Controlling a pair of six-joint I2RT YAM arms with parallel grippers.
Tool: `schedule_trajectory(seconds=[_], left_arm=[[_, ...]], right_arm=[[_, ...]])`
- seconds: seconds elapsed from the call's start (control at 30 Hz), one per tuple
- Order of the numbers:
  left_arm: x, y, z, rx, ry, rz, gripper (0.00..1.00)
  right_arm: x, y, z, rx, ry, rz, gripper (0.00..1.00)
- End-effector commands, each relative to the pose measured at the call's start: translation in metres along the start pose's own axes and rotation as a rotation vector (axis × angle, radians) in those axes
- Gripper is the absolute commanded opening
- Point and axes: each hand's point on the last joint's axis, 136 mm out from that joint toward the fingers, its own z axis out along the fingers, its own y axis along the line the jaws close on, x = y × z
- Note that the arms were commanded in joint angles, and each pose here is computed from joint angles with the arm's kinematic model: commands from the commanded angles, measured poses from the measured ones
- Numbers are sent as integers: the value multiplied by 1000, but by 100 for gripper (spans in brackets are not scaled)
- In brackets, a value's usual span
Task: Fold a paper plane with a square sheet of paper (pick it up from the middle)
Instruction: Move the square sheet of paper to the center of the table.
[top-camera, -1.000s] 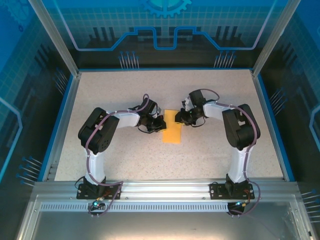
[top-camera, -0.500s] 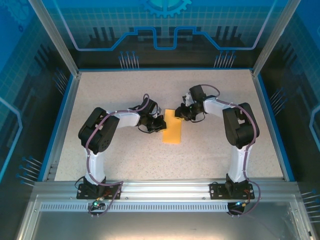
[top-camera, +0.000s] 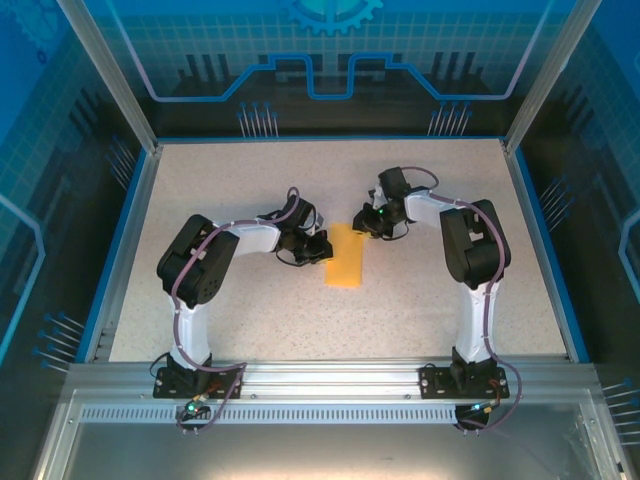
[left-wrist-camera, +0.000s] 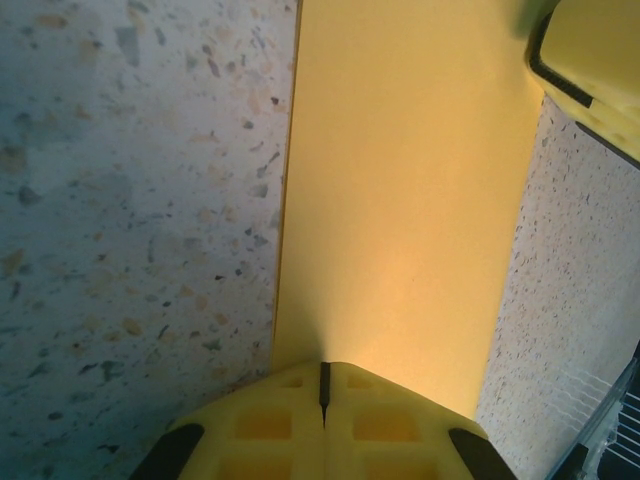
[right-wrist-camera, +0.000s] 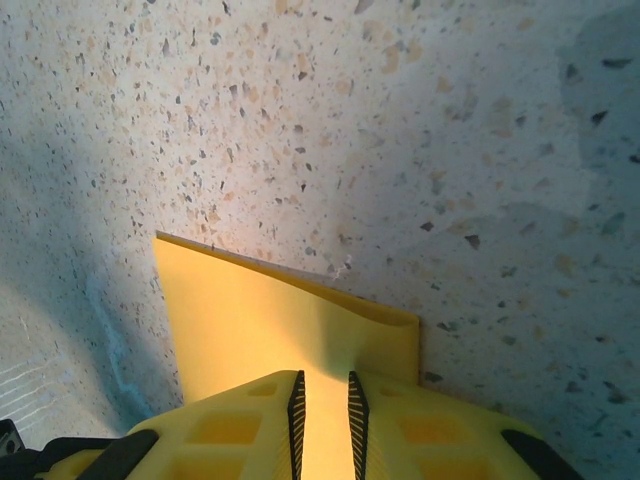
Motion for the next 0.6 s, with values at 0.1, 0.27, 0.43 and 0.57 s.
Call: schedule_trajectory(seconds=[0.1,0.27,0.43,0.57], left_arm=[[31,48,15,-166,90,-60,0],[31,48,15,-165,91,-58,0],[30,47,14,-163,88,-57,0],[28,37,8,-139,78,-57,0]], right_arm=[[-10,4,-4,4,-21,6,23],[-7,-21,12,66,-9,49,22],[-3,-33,15,106,11,91,22],[6,-12,11,65,35,32,21]])
